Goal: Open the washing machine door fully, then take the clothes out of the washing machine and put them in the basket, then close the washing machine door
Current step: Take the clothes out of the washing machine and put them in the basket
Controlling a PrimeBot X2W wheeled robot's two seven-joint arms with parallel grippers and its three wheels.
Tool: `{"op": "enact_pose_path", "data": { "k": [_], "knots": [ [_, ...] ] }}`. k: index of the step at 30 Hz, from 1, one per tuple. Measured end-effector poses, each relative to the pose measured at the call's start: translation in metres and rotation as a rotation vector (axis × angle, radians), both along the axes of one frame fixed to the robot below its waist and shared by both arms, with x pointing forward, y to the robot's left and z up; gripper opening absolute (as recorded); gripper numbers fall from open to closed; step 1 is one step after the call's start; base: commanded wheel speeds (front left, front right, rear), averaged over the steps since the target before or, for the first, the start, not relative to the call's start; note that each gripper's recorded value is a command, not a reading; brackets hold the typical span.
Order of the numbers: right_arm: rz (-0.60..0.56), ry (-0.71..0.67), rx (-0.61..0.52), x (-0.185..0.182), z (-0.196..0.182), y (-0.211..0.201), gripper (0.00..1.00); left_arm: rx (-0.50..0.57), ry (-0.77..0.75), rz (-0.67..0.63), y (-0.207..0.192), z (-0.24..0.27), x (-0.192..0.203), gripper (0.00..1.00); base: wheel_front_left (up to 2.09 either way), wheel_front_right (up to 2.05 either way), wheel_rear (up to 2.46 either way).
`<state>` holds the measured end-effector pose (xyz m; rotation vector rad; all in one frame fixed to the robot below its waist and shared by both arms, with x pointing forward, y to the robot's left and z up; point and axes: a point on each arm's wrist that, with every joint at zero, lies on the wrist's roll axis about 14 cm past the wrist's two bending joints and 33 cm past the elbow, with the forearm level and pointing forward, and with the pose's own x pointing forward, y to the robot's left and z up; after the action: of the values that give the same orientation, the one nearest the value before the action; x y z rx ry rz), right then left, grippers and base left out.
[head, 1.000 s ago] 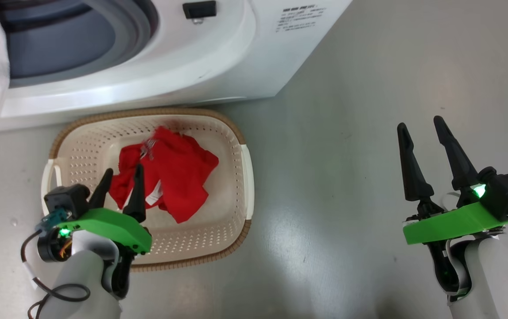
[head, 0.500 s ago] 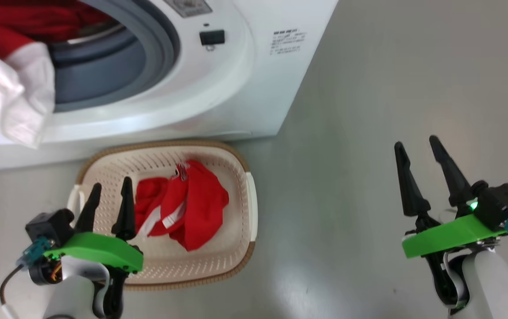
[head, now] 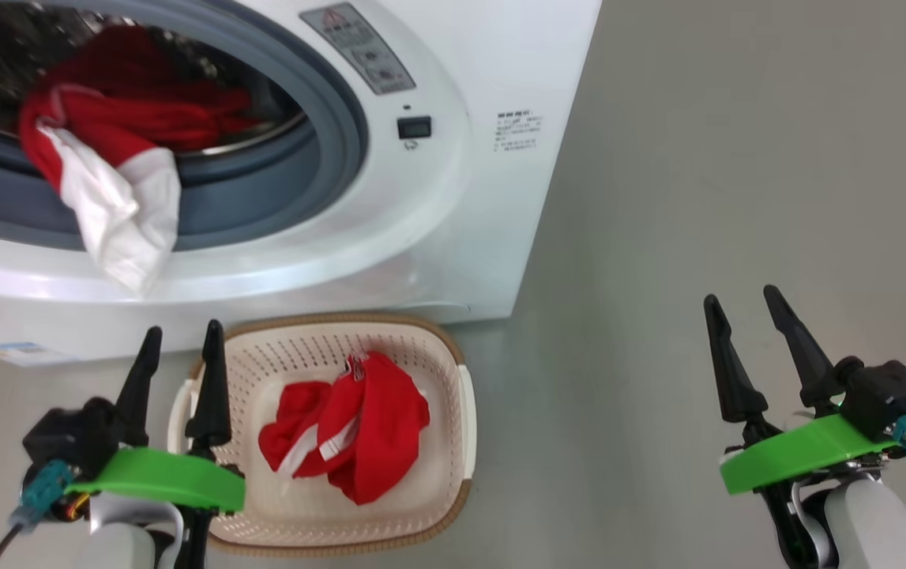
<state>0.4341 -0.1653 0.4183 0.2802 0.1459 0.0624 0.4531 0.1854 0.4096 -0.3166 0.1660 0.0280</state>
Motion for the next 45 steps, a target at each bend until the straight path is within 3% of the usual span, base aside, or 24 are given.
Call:
{"op": "enact_pose_path", "data": {
  "k": [14, 31, 45],
  "knots": [
    [0.005, -0.038, 0.004, -0.03, 0.023, -0.001, 1.0, 0.128, -0.158, 0.01, 0.016, 0.063, -0.038, 1.0, 0.0, 0.0, 0.0],
    [-0.041, -0.021, -0.005, -0.066, 0.022, -0.017, 1.0, 0.166, -0.136, 0.045, 0.03, 0.06, -0.092, 1.0, 0.0, 0.0, 0.0],
    [-0.058, -0.021, 0.001, -0.068, 0.022, -0.02, 1.0, 0.173, -0.13, 0.057, 0.033, 0.06, -0.1, 1.0, 0.0, 0.0, 0.0]
  ]
}}
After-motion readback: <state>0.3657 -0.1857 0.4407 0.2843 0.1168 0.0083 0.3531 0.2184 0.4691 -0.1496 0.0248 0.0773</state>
